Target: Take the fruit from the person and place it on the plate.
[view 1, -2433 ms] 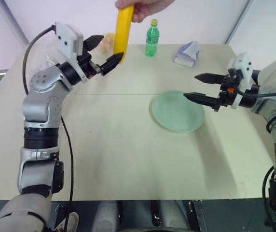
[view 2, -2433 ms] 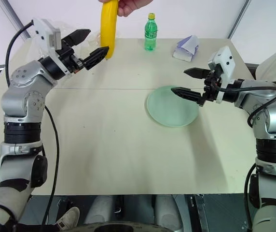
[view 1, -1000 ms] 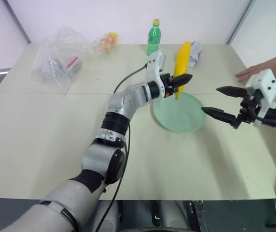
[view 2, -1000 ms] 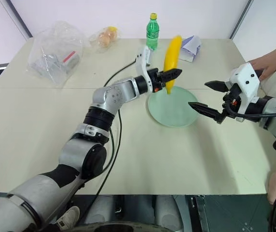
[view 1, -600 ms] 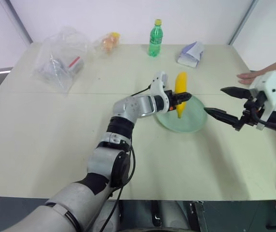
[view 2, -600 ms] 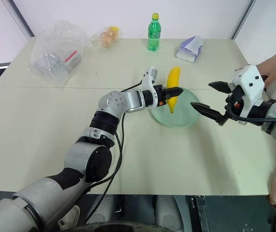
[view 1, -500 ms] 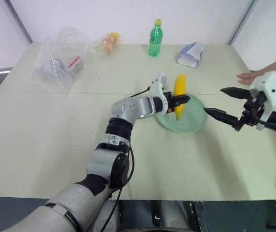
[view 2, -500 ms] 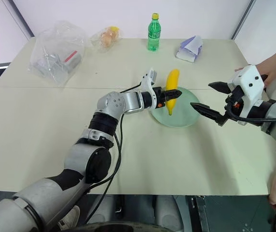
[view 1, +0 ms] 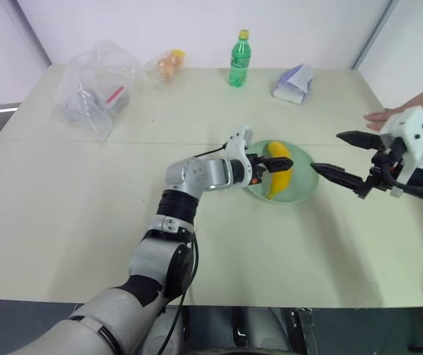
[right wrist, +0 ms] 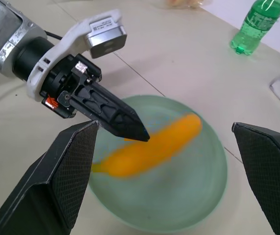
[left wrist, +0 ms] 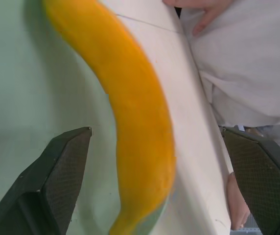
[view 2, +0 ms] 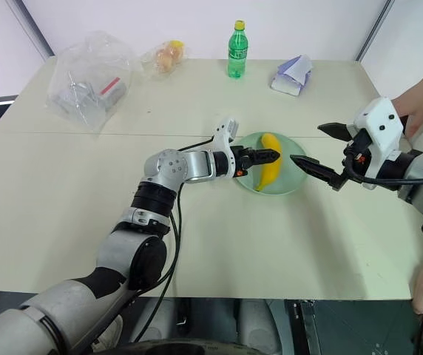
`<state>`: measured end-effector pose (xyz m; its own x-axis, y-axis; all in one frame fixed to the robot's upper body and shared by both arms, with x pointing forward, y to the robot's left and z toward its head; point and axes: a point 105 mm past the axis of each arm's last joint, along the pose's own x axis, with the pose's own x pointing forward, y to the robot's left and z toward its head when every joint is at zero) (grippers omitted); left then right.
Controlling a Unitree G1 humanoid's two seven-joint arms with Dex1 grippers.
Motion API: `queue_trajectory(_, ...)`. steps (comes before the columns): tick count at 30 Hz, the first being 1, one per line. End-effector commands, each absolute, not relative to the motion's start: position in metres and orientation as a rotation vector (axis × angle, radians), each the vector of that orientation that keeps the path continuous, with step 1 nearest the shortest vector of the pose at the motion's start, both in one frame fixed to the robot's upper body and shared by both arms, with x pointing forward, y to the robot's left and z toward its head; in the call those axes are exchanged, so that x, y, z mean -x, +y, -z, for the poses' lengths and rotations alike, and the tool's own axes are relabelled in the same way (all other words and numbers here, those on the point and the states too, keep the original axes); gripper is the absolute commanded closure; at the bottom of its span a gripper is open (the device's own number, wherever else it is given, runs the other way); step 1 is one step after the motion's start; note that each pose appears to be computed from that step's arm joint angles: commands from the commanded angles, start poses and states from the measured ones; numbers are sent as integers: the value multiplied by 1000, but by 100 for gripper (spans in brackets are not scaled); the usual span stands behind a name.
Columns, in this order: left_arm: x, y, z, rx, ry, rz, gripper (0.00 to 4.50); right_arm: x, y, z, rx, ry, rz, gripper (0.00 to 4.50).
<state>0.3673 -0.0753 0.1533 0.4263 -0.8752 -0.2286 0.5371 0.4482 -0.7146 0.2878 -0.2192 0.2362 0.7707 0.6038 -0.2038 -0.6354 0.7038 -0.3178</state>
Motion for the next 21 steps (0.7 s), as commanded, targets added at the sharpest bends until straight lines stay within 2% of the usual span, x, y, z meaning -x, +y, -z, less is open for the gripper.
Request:
queue_trajectory(1, -352, -93, -191, 664, 566, 1084, 6, -288, -217, -248, 414, 39, -694, 0)
queue_trajectory(4, -352, -65, -223, 520, 411, 1136, 6, -291, -218, -249, 412, 39, -703, 0)
queue_trajectory(8, -351, -27, -244, 323, 251, 1139, 6, -292, -220, -247, 419, 51, -714, 0)
queue_trajectory(11, -343, 11, -260, 20, 21, 1151, 6, -295, -226, -244, 428, 67, -711, 0)
queue_trajectory(13, -336, 39, -267, -137, -64, 1144, 6, -295, -232, -239, 442, 96, -708, 0)
queue_trajectory(17, -330, 80, -278, -263, -148, 1092, 6, -293, -240, -234, 452, 135, -713, 0)
queue_trajectory(21, -323, 107, -293, -259, -186, 1040, 6, -291, -245, -232, 461, 159, -720, 0)
